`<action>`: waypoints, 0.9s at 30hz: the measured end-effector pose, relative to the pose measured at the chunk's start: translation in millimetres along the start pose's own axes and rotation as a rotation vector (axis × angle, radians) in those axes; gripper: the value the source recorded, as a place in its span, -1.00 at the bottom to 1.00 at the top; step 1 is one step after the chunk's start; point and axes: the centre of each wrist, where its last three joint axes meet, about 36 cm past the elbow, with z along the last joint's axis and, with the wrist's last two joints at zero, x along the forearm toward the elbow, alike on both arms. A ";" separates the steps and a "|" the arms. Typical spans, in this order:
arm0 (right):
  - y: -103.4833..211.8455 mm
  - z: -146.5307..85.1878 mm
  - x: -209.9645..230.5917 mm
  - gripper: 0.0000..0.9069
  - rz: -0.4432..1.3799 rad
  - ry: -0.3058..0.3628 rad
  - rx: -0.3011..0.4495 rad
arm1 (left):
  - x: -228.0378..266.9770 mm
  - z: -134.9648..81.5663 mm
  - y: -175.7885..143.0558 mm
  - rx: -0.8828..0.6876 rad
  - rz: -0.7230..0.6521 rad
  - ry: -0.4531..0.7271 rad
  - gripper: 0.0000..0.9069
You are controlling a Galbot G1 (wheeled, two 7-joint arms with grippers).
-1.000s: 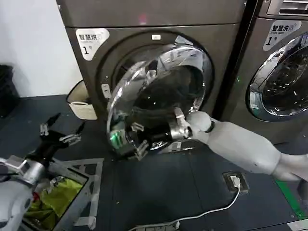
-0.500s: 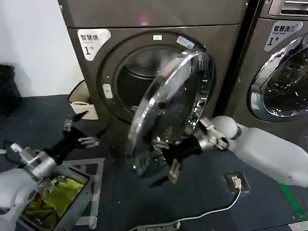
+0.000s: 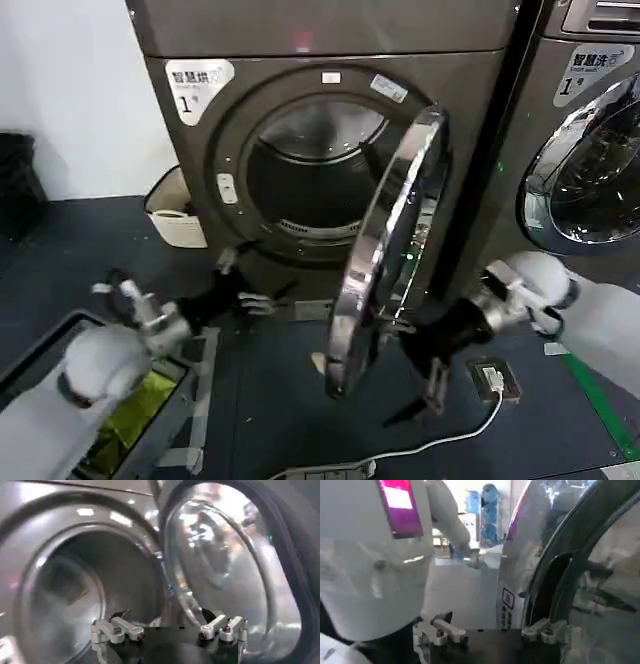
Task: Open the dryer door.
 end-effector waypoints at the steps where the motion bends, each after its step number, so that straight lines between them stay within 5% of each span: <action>1: 6.7 2.1 11.6 1.00 0.024 0.019 0.009 | -7.7 0.3 -1.2 -0.011 0.015 -0.001 1.00; 11: 62.9 5.6 152.8 1.00 0.419 0.196 0.089 | -63.2 -5.0 -16.0 -0.045 0.114 -0.037 1.00; 19: 126.4 45.0 266.1 1.00 0.796 0.379 0.004 | -101.6 -6.2 -38.6 -0.043 0.164 -0.079 1.00; 27: 226.9 122.7 309.3 1.00 1.204 0.426 -0.162 | -137.5 -17.9 -61.2 -0.029 0.206 -0.140 1.00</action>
